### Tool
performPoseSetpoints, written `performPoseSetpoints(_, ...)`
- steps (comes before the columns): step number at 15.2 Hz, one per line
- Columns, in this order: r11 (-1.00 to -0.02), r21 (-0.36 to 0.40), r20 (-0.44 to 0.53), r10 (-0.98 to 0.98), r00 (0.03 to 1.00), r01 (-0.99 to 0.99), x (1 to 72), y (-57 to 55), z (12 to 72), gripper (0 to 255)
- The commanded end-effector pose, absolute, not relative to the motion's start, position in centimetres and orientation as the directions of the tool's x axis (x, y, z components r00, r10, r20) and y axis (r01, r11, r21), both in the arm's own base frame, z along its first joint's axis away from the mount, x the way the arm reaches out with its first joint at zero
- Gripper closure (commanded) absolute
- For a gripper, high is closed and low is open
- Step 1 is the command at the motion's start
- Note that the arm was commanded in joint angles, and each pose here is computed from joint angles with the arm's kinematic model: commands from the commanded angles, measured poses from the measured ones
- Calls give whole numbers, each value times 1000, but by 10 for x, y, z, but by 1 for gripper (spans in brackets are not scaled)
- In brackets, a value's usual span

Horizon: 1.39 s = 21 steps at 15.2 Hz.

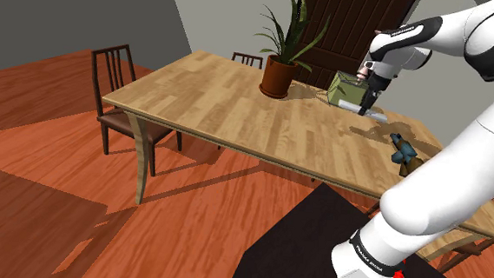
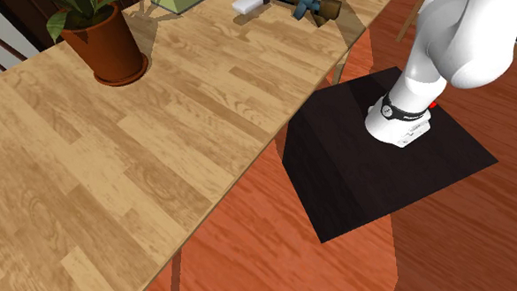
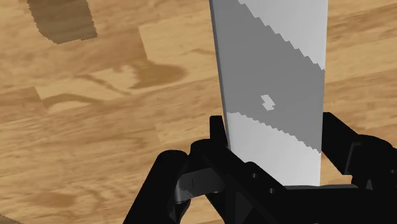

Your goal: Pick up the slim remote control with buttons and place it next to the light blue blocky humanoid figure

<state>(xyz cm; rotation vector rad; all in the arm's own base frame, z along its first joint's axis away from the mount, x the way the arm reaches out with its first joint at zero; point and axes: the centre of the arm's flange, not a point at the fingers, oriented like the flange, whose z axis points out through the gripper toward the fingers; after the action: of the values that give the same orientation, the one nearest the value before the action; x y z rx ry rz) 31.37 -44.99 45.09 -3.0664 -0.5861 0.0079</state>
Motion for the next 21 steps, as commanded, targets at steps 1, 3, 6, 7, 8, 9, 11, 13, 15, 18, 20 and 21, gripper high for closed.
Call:
performPoseSetpoints(1, -929, -20, -1, 370, 929, 370, 297, -471, 454, 255)
performPoseSetpoints(3, -929, -20, -1, 370, 929, 370, 281, -492, 454, 255)
performPoseSetpoints(6, -929, -20, -1, 370, 929, 370, 275, -500, 443, 255)
performPoseSetpoints(7, -929, -20, -1, 370, 929, 370, 275, -500, 438, 255)
performPoseSetpoints(8, -929, -20, -1, 370, 929, 370, 275, -500, 433, 255)
performPoseSetpoints(9, -929, -20, -1, 370, 929, 370, 275, -500, 427, 255)
performPoseSetpoints(11, -929, -20, -1, 370, 929, 370, 275, -500, 417, 255)
performPoseSetpoints(13, -929, -20, -1, 370, 929, 370, 275, -500, 406, 255)
performPoseSetpoints(15, -929, -20, -1, 370, 929, 370, 275, -500, 396, 255)
performPoseSetpoints(18, -929, -20, -1, 370, 929, 370, 275, -500, 380, 255)
performPoseSetpoints(20, -929, -20, -1, 370, 929, 370, 275, -500, 369, 255)
performPoseSetpoints(21, -929, -20, -1, 370, 929, 370, 275, -500, 364, 255)
